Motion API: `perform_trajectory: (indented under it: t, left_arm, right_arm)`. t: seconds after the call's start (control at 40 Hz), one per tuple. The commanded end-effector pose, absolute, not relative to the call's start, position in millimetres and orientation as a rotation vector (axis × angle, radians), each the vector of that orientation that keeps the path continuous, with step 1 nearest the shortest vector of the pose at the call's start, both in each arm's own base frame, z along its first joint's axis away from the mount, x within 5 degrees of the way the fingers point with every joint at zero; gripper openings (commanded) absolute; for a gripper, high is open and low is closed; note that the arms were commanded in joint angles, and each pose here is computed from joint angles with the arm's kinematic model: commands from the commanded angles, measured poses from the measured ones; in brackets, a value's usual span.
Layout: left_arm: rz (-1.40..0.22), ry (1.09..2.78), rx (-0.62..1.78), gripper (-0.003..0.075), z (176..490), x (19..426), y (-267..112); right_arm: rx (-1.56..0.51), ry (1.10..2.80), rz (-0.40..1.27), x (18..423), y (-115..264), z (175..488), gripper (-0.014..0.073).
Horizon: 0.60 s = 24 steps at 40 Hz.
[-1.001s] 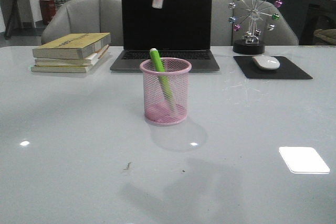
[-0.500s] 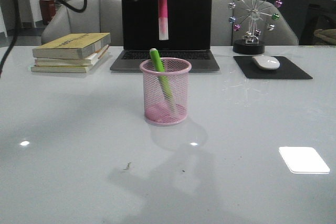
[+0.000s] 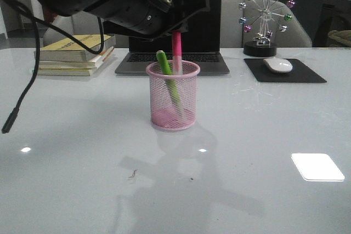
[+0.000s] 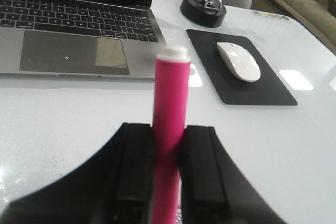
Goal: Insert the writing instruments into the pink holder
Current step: 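Lower the pink marker into the holder and open the left gripper, then raise the left gripper away from the holder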
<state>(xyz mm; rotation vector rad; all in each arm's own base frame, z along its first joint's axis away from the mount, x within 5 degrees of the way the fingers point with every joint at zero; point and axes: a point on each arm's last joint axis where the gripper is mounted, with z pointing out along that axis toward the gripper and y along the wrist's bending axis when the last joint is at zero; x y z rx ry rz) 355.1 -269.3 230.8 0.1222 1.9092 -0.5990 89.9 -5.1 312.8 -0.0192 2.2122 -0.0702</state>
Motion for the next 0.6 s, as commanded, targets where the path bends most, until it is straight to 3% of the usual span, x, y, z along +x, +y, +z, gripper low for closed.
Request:
perform_trajectory:
  t: [0.0, 0.1, 0.33, 0.58]
  left_arm:
    - [-0.639, 1.784, 0.083, 0.0094, 268, 353, -267]
    - [-0.622, 1.809, 0.120, 0.0150, 266, 354, -265]
    - [-0.619, 1.815, 0.123, 0.0463, 263, 355, -266]
    - [-0.555, 1.801, 0.249, 0.0478, 275, 354, -258]
  right_arm:
    - [-0.018, 2.119, -0.098, 93, -7, 326, 0.0415]
    - [-0.018, 2.119, -0.098, 93, -7, 326, 0.0415]
    - [-0.018, 2.118, -0.099, 93, -7, 327, 0.0415]
    - [-0.018, 2.118, -0.099, 93, -7, 327, 0.0415]
